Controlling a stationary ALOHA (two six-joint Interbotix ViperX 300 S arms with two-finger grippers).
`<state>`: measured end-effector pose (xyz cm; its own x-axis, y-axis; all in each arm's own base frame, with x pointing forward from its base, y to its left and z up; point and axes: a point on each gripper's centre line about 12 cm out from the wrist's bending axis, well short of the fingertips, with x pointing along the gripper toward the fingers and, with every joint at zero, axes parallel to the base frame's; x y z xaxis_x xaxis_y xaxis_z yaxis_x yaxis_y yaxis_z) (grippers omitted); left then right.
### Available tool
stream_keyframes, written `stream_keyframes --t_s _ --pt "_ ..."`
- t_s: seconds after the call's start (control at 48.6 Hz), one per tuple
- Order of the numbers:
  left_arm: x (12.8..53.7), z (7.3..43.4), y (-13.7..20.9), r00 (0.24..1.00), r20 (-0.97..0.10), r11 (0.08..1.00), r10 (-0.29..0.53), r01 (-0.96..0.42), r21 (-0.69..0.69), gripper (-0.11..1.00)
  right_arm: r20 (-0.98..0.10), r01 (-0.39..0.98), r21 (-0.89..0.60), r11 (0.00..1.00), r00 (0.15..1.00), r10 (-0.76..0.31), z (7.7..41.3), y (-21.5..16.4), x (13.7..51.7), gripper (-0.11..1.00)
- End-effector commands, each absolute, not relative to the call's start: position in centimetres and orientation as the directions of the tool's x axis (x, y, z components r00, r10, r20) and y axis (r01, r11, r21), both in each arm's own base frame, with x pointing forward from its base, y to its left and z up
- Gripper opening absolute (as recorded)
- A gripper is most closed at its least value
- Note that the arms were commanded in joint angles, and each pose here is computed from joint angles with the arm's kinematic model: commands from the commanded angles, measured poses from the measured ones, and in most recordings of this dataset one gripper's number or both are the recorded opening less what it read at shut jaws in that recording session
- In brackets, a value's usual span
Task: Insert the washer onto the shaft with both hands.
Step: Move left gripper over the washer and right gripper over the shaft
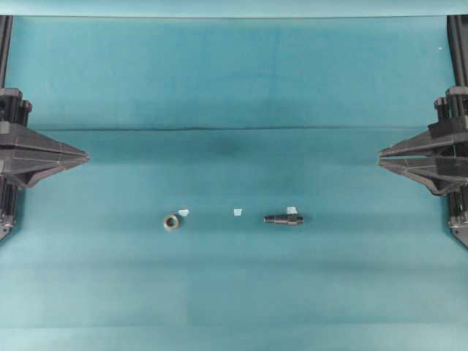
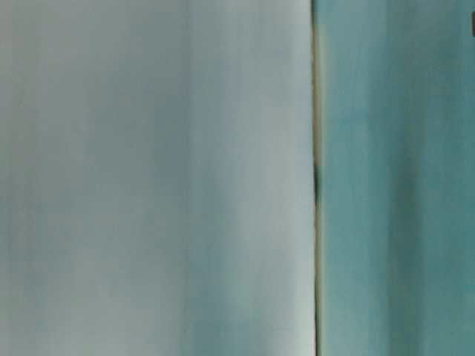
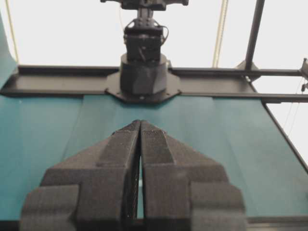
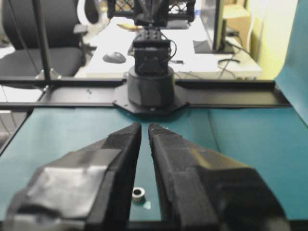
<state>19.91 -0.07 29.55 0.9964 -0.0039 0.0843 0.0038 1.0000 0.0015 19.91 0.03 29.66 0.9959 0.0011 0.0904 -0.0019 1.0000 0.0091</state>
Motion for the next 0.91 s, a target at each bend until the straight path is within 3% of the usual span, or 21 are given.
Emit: stream_keyframes --t_s 0.0,0.062,0.206,0.412,0.885 --pt "20.7 29.1 0.0 1.000 0.015 1.000 -0.002 0.002 -0.003 0.02 0.089 0.007 0.012 1.000 0.996 -0.008 29.8 -0.1 20.1 0.00" --pt "21.1 29.2 -0.1 1.000 -0.028 1.000 -0.004 0.004 -0.013 0.02 0.052 0.013 0.053 0.999 0.999 -0.016 29.5 -0.2 20.1 0.01" --pt "21.9 29.4 -0.1 0.994 -0.112 1.000 -0.007 0.005 -0.018 0.02 -0.084 0.023 0.120 0.993 0.996 -0.013 28.9 -0.2 20.3 -0.09" --pt "23.1 28.9 -0.3 0.964 -0.264 1.000 -0.014 0.009 -0.017 0.02 -0.258 0.050 0.187 0.981 0.966 0.000 28.0 -0.1 20.4 -0.10" --pt "28.4 25.0 -1.7 0.809 -0.586 0.999 -0.045 0.047 -0.011 0.02 -0.580 0.126 0.201 0.972 0.814 0.014 24.5 0.1 24.3 -0.10"
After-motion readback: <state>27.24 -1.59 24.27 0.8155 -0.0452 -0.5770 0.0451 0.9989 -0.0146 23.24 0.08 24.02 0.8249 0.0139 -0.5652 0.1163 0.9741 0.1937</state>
